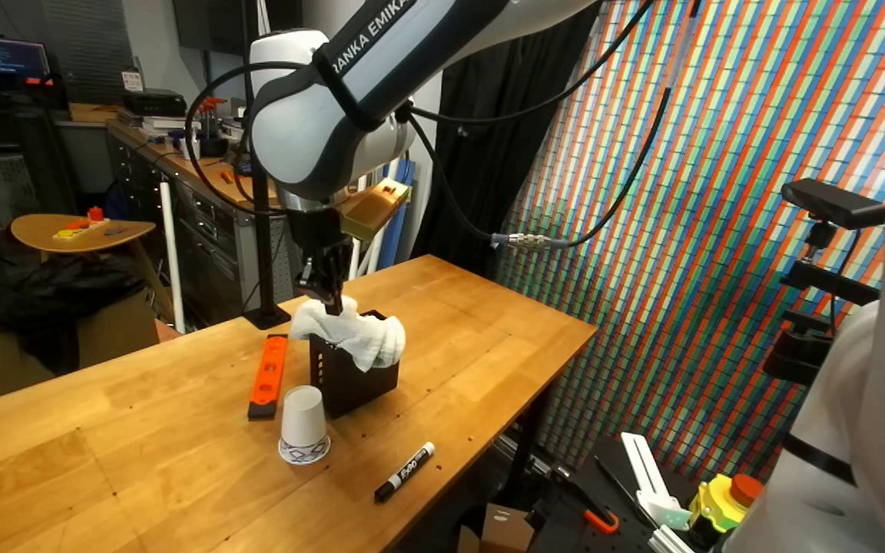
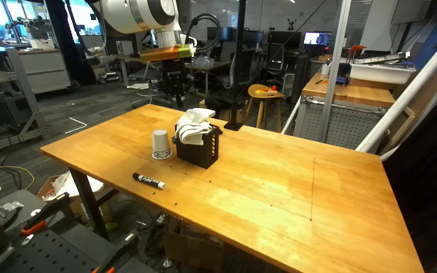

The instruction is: Pick up the white towel and place it on the basket, push the towel into the basket

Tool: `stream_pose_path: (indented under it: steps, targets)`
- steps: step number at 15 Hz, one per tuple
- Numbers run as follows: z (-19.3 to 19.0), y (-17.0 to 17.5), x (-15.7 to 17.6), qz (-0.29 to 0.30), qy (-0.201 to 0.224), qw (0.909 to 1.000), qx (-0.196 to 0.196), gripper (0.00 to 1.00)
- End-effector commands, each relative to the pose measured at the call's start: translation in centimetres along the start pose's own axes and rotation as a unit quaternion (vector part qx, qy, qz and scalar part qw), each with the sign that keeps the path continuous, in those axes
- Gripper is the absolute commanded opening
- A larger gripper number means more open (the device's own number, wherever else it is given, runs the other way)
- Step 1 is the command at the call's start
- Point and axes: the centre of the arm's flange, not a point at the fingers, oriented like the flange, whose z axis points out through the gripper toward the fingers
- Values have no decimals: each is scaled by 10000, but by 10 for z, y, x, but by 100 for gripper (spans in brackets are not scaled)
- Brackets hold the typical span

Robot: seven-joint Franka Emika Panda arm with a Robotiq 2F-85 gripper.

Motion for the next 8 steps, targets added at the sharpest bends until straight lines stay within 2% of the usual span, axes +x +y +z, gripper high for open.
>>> stream_pose_path:
  steps: [1,8]
  targets:
    - [12,-2,6,12,2,10000,8,7]
    - [28,17,6,89,3,9999,-80,6]
